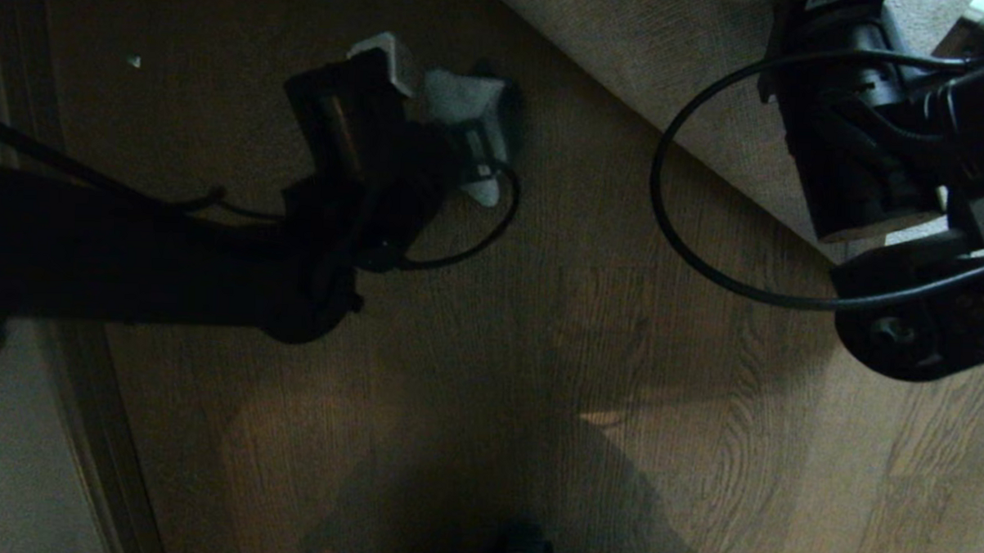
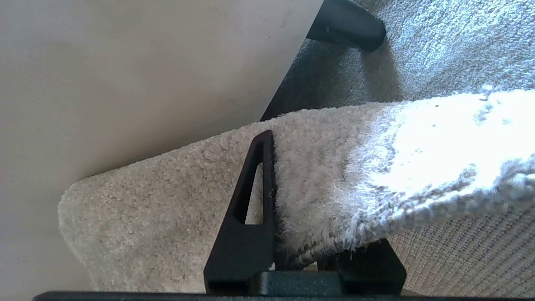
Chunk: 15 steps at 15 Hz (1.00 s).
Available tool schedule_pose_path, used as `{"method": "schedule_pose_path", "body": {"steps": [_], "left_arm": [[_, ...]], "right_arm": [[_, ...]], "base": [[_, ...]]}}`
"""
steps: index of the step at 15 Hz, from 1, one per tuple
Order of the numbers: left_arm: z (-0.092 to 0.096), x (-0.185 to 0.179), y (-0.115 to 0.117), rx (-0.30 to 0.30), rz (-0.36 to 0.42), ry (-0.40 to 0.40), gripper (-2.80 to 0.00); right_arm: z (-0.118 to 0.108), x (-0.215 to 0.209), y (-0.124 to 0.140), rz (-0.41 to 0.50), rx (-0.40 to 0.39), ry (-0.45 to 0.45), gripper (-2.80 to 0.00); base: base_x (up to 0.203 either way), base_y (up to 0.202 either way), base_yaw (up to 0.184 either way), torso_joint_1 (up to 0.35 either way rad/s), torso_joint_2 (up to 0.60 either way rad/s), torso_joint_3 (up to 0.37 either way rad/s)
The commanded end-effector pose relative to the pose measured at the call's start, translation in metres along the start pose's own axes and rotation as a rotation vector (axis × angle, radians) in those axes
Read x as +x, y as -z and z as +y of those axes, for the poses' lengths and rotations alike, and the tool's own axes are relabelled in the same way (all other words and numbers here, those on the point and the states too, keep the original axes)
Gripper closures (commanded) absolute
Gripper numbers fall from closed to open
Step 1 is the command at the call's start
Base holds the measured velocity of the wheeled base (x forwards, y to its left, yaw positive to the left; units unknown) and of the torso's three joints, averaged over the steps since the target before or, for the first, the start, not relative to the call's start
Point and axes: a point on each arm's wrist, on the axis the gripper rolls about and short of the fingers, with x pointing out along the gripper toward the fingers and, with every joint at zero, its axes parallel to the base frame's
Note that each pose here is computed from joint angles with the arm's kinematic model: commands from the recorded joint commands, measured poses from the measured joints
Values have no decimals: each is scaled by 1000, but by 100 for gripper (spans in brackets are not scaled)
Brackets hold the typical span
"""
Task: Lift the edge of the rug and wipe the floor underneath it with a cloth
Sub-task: Wipe the floor under the carpet with a rag
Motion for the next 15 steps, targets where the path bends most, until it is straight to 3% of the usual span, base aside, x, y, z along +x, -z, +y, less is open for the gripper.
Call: {"method": "schedule_pose_path", "body": {"steps": [1,5,7,12,15], "left_arm": [[26,-1,-32,0,-78,-63,0],[48,-18,-70,4,-152,-113,0],[52,-37,-74,11,-136,-126,0],[62,-103,-57,37,-14,-139,0],[52,-128,-37,50,72,-89,0]], "right_arm": [[6,0,-6,-41,20,-36,0],[5,-3,-6,-30,17,-29,0],[7,-5,-8,-30,19,-29,0],[12,-6,-14,-35,22,-35,0],[15,-6,-17,-42,25,-41,0]], "base": [[0,0,0,0,0,0],[0,0,0,0,0,0],[0,0,0,0,0,0],[0,0,0,0,0,0],[0,0,0,0,0,0]]}}
